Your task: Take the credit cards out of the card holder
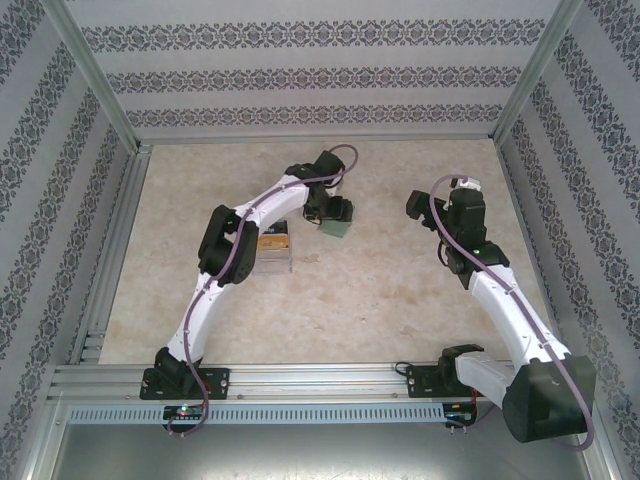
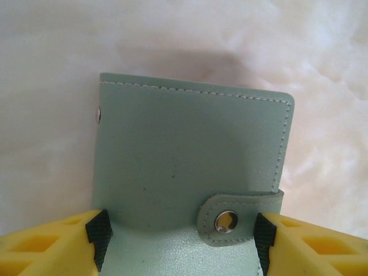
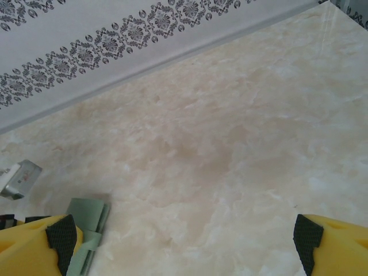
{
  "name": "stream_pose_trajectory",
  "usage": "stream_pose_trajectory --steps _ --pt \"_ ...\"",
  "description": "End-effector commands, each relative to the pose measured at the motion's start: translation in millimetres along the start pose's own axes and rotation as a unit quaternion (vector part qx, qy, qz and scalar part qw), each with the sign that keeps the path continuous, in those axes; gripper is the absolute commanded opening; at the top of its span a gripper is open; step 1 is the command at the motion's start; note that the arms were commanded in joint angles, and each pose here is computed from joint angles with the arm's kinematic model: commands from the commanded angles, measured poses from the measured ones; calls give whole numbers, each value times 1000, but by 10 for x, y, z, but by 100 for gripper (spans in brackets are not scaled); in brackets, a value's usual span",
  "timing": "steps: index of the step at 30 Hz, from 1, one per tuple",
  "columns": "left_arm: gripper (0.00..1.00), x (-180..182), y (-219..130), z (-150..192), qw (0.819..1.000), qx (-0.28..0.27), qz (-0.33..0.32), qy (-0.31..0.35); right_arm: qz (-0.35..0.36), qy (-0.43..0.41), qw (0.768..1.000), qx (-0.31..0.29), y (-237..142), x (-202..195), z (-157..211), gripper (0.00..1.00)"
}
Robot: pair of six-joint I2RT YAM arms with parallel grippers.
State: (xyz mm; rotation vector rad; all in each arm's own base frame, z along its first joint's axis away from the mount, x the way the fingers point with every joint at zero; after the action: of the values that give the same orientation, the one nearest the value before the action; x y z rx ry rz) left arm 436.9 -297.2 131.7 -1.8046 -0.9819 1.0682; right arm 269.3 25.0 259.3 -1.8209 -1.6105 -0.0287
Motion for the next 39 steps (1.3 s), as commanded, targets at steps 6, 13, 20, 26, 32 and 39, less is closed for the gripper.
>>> stream_pose_trajectory --steps 6,13,20,26,32,39 --pt "70 -620 131 421 996 30 66 -54 8 -24 1000 9 -113 79 -72 98" --pt "84 -597 -283 335 996 -32 37 -79 20 -64 997 43 -116 164 -40 98" --pt "100 -249 -838 348 987 -100 4 -124 6 -93 990 105 36 339 149 97" --pt "99 -36 -1208 475 980 -134 -19 -149 12 -148 972 183 294 596 522 85" --pt "99 121 -1485 563 971 -165 -39 -170 30 -197 945 260 568 791 952 61" --pt "99 200 -1583 608 968 -175 -46 -176 56 -234 924 298 805 891 1265 47"
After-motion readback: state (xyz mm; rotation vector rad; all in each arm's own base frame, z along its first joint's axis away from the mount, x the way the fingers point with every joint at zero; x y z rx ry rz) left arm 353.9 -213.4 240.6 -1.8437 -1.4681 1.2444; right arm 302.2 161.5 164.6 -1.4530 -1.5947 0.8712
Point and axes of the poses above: each hand's point on the last joint's axis, 136 mm out from that joint toward the fingers, its own y axis out along the fingers, its own x axis along the line the jaws close on, z = x × y, the point moved 10 cm from there along -y, back along the fingers, and after that the axes turned 8 degrees about y, right-handed, at the moved point
